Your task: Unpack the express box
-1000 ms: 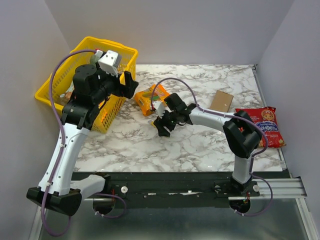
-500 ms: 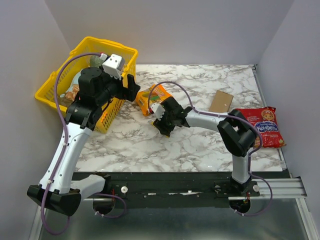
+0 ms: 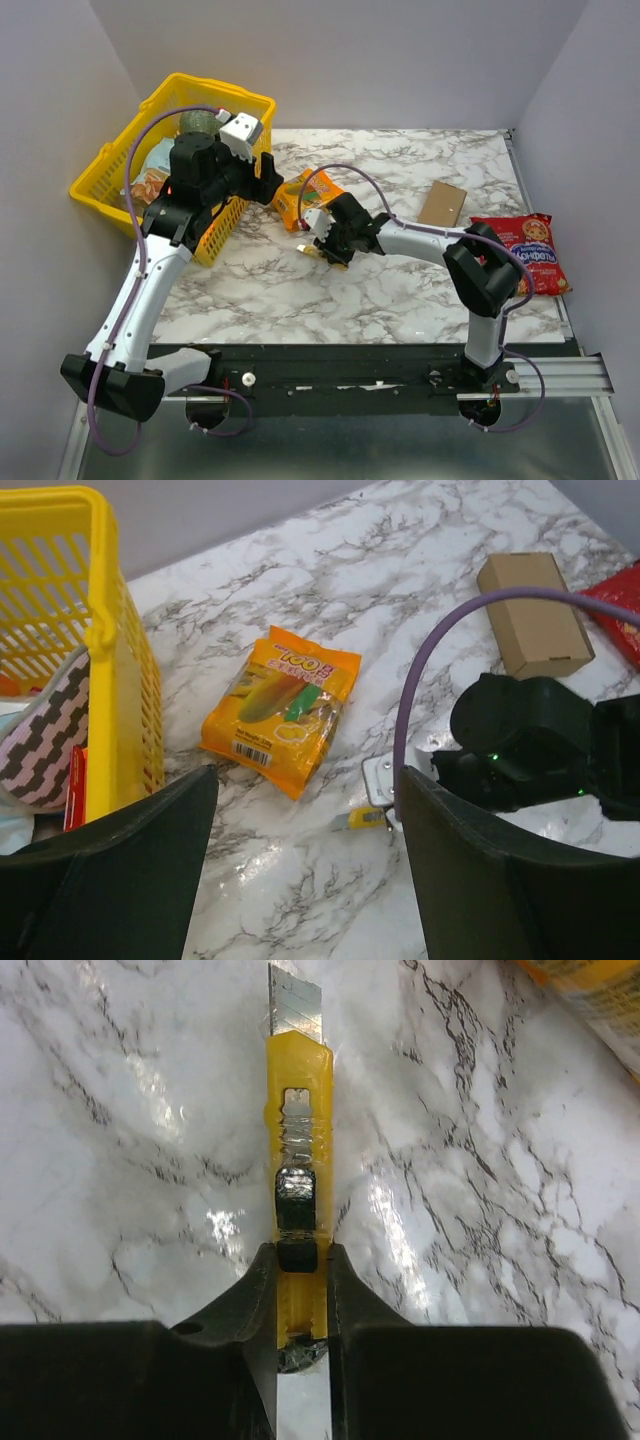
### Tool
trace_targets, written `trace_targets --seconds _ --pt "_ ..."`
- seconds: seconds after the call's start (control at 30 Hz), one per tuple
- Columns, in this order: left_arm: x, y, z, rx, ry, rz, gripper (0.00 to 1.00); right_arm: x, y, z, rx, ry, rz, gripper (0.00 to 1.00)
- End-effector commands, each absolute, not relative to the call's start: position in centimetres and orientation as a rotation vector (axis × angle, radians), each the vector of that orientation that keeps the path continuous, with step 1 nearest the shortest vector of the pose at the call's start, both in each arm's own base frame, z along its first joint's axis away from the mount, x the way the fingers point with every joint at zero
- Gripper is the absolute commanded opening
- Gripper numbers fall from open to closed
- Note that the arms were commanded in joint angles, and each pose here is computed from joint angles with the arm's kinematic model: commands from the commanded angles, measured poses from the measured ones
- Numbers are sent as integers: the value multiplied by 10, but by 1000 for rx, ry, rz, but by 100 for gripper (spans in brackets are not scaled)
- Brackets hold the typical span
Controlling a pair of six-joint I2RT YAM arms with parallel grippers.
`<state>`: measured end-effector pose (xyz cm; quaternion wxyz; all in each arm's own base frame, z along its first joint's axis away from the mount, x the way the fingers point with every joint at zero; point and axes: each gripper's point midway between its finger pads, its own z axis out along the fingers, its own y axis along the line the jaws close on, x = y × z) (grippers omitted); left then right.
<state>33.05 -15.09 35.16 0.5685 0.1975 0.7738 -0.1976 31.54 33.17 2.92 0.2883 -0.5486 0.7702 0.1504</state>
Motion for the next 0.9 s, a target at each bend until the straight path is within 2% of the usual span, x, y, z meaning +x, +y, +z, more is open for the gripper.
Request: trace_targets --seconds 0.0,0.23,0.4,0.47,0.5,0.53,0.63,0.73,0.8,0.87 --pt "338 -172 324 630 1848 -529 79 334 300 94 -1432 1977 321 8" --pt "346 -216 296 847 1859 -767 75 352 255 160 -1491 1792 202 7" --pt "354 -230 276 1037 1878 -795 71 355 241 169 -1574 1677 94 4" --pt "359 -228 263 1043 1932 -781 69 360 236 164 -1518 1741 92 7" --pt "361 -227 264 1052 1930 -768 69 364 237 163 -1491 1747 98 12" --pt "363 -225 262 1052 1940 -755 69 365 238 159 -1479 1762 115 28" --pt "366 -220 255 985 2005 -740 71 374 241 142 -1468 1828 146 54" --pt "368 -209 248 868 2075 -726 73 395 247 124 -1382 2000 189 58" --pt "366 -197 247 768 2113 -744 73 411 255 132 -1201 2104 215 60" --pt "367 -187 249 698 2127 -745 73 419 257 115 -1039 2232 225 68"
